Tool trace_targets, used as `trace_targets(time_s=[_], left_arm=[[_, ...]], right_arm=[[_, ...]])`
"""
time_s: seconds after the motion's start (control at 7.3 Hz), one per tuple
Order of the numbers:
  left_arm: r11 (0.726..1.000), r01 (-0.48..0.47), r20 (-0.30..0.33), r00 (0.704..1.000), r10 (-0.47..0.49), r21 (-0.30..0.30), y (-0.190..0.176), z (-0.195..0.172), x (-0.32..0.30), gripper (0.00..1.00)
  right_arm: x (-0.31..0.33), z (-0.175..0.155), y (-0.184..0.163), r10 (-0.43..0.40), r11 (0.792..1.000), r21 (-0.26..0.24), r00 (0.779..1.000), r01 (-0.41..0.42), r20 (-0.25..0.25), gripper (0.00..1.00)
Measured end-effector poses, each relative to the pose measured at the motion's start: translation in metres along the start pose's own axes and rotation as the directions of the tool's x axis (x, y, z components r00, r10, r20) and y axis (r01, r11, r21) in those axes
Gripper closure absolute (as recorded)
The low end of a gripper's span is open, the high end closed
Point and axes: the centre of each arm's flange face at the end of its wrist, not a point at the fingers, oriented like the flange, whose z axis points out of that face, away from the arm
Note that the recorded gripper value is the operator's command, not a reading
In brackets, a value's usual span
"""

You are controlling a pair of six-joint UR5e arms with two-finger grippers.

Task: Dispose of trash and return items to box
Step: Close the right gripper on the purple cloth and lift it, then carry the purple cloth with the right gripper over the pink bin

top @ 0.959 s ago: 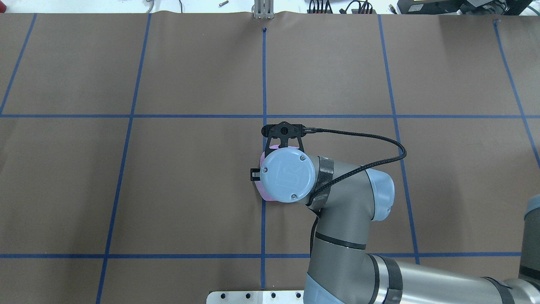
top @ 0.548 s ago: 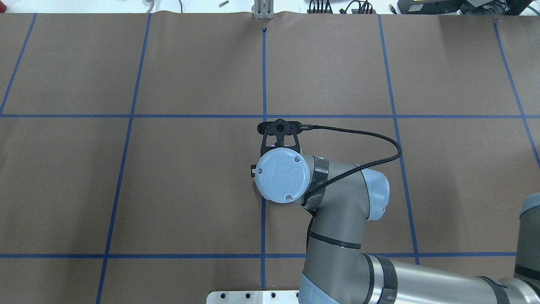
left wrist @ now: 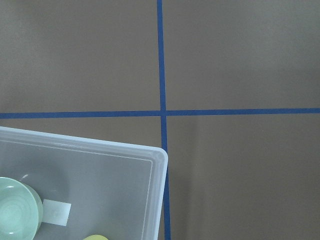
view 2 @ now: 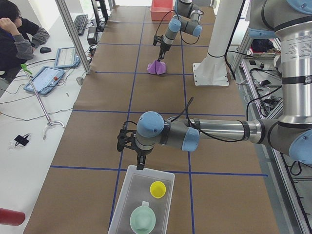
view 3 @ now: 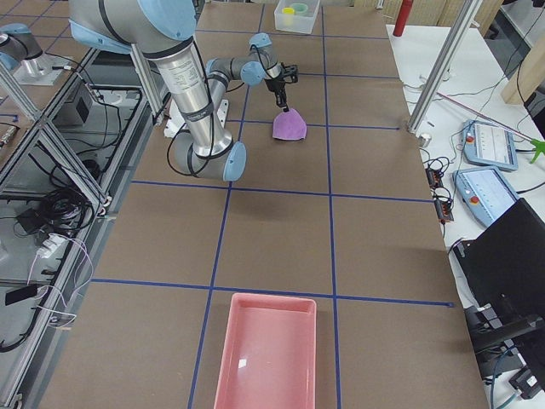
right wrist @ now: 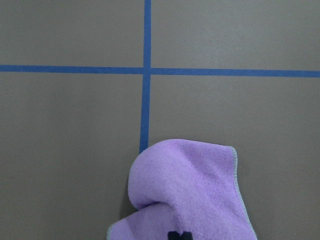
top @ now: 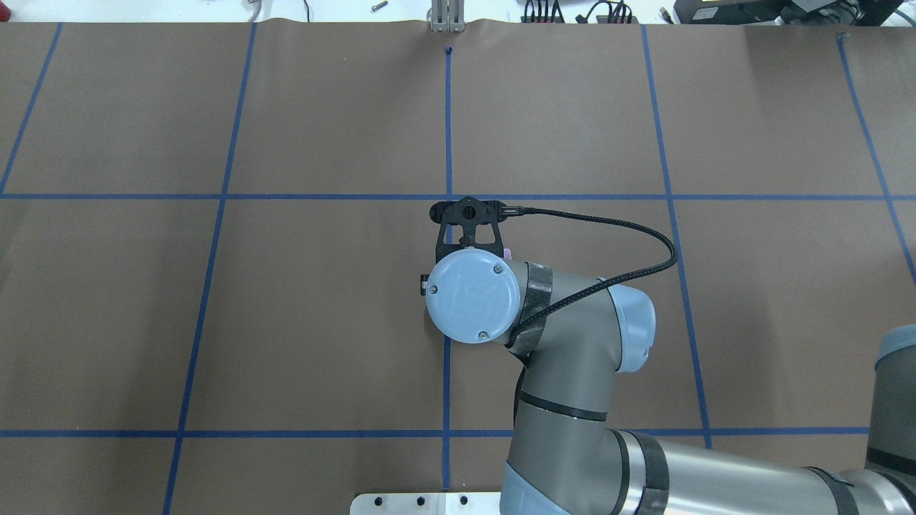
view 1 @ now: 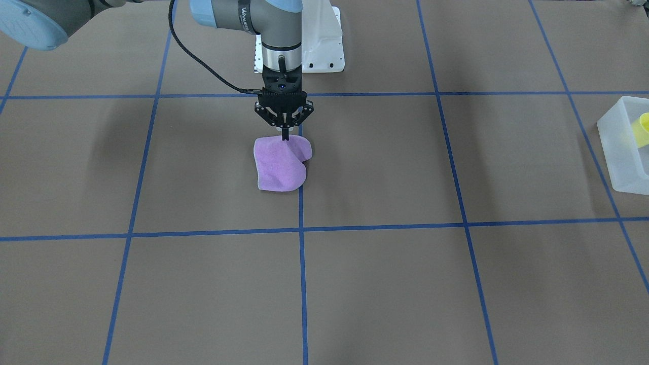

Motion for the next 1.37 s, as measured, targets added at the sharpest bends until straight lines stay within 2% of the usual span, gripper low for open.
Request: trace_targets(time_s=[0.14,0.41,0.68,0.96,1.37], left_arm=[[1.000,0.000,0.000,1.000,0.000,0.000,0.000,0.000,0.000,0.02],[1.000,0.001,-0.001,1.000,-0.001,-0.002,0.000,0.001,0.000,0.02],[1.000,0.003,0.012,1.000,-0.003,-0.010,0.001,0.004,-0.001,0.01],[0.996,0.035,0.048,0.998,-0.031,-0.078,0.022,0.031,-0.018,0.01],[0.984,0.047,0.057,0.998,-0.038,-0.171,0.057,0.057,-0.016,0.01]], right_arm=[[-0.001,-0.009,-0.006,0.005,1.000,0.006,1.000,-0.005,0.011,1.00],[0.022,-0.049,-0.033,-0.014,1.000,0.006,1.000,0.014,0.007,1.00],[0.088,-0.077,-0.080,-0.067,0.997,-0.041,0.998,0.067,-0.001,1.00],[0.150,-0.083,-0.119,-0.138,0.988,-0.066,0.990,0.137,-0.015,1.00],[0.251,-0.095,-0.177,-0.181,0.975,-0.135,0.983,0.179,-0.001,1.00]])
